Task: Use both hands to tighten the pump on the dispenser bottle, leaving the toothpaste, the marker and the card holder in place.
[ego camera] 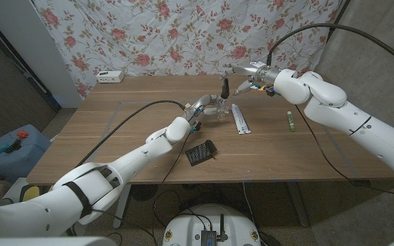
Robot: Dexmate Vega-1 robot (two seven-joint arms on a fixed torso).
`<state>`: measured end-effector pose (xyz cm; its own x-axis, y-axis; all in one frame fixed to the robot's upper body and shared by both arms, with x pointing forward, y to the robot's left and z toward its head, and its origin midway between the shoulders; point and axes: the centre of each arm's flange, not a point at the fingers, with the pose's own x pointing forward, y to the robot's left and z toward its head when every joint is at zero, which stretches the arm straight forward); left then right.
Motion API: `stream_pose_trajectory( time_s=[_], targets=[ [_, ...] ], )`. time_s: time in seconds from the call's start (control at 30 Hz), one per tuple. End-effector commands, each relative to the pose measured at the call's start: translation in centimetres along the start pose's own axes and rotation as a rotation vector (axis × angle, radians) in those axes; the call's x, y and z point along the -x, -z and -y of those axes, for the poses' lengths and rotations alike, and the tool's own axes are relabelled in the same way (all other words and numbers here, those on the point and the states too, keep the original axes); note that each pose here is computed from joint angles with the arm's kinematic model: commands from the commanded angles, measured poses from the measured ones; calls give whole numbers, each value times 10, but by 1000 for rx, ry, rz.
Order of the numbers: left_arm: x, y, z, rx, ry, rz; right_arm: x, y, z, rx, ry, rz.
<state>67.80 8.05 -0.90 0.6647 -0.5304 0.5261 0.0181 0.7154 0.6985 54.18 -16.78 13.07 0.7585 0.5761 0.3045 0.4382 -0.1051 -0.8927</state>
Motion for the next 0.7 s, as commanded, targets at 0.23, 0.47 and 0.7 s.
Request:
stream_pose_trajectory(
  time_s=[0.23, 0.47, 0.7],
  targets=[
    [-13, 2, 0, 2, 19, 5, -13, 1, 0, 5, -42, -2],
    [-13, 2, 2, 1, 24, 4, -15, 3, 0, 5, -55, -19],
    [-12, 1, 1, -2, 27, 4, -15, 4, -1, -2, -70, -39]
  ],
)
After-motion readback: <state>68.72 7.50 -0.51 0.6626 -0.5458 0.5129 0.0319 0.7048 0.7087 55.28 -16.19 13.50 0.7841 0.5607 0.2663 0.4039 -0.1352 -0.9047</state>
